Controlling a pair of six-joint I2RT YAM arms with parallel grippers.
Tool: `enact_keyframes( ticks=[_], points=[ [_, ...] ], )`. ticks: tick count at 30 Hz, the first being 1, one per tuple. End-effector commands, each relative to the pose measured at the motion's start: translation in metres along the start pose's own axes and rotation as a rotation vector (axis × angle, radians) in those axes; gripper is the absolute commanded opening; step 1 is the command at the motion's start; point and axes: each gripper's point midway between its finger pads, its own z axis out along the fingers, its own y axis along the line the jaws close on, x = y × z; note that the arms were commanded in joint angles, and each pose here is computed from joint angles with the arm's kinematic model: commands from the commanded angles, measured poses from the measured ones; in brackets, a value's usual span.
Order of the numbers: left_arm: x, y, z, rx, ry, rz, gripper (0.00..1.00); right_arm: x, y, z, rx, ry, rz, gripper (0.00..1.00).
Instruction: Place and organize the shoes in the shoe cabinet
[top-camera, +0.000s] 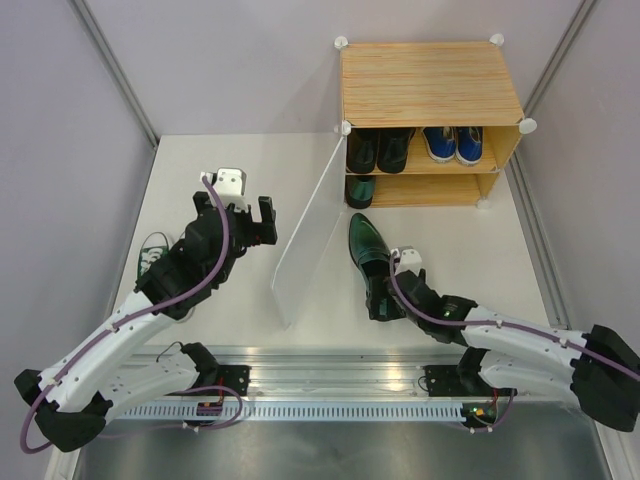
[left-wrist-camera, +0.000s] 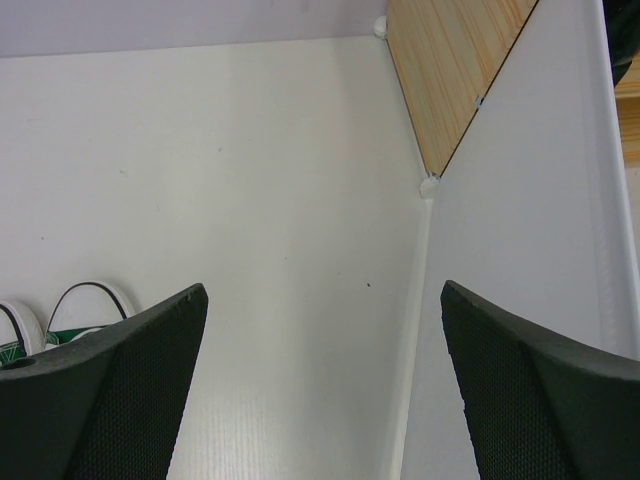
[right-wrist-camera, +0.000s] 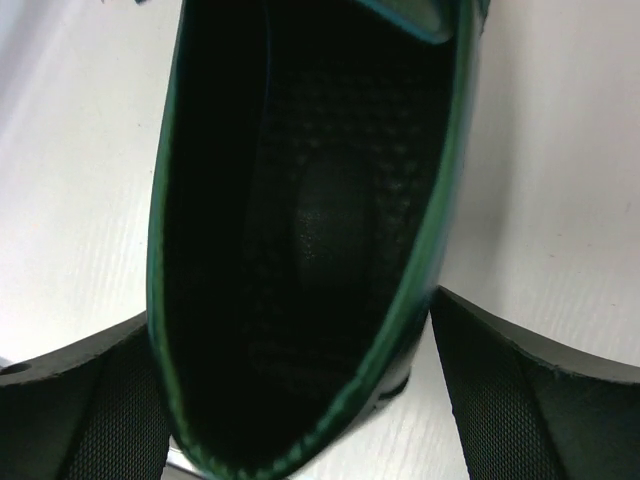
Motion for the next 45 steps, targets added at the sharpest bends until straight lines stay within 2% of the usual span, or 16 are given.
enact_keyframes(
  ticks=[1,10,18,20,22,23,25,29,32,33,35,36,38,45],
  points=[
    [-0.006,-0.004,0.002,0.014,-0.026,-0.031,1.00,-0.014,0.009,0.012,0.019,-0.074,0.008,0.98],
    [-0.001,-0.012,0.004,0.050,-0.004,-0.026,1.00,-0.017,-0.007,0.034,0.190,-0.098,-0.010,0.98],
    [-0.001,-0.015,0.003,0.067,0.000,-0.024,1.00,-0.022,0.000,0.047,0.178,-0.123,-0.012,0.97],
    [0.000,-0.015,0.003,0.070,0.001,-0.023,1.00,-0.019,0.003,0.051,0.168,-0.111,-0.020,0.91],
    [0.000,-0.016,0.003,0.075,0.002,-0.021,0.99,-0.014,0.004,0.056,0.166,-0.098,-0.023,0.81],
    [0.000,-0.016,0.003,0.073,0.003,-0.019,0.99,-0.013,0.005,0.057,0.164,-0.094,-0.024,0.70],
    [0.000,-0.016,0.003,0.076,0.004,-0.019,0.99,-0.011,0.004,0.058,0.169,-0.089,-0.018,0.61],
    [0.001,-0.017,0.003,0.080,0.006,-0.015,1.00,-0.008,0.000,0.054,0.165,-0.088,0.001,0.54],
    [0.001,-0.017,0.003,0.083,0.006,-0.015,1.00,-0.007,-0.007,0.049,0.168,-0.092,0.050,0.39],
    [0.001,-0.018,0.003,0.086,0.006,-0.013,1.00,-0.006,-0.009,0.048,0.166,-0.093,0.071,0.29],
    [0.001,-0.017,0.003,0.085,0.007,-0.012,1.00,-0.005,-0.016,0.042,0.172,-0.094,0.100,0.19],
    [0.002,-0.017,0.002,0.086,0.007,-0.012,0.99,-0.005,-0.018,0.040,0.174,-0.097,0.114,0.10],
    [0.002,-0.017,0.003,0.086,0.007,-0.012,0.99,-0.006,-0.025,0.032,0.171,-0.116,0.166,0.01],
    [0.002,-0.019,0.003,0.095,0.009,-0.010,0.99,-0.020,-0.048,0.012,0.131,-0.233,0.349,0.01]
  ],
)
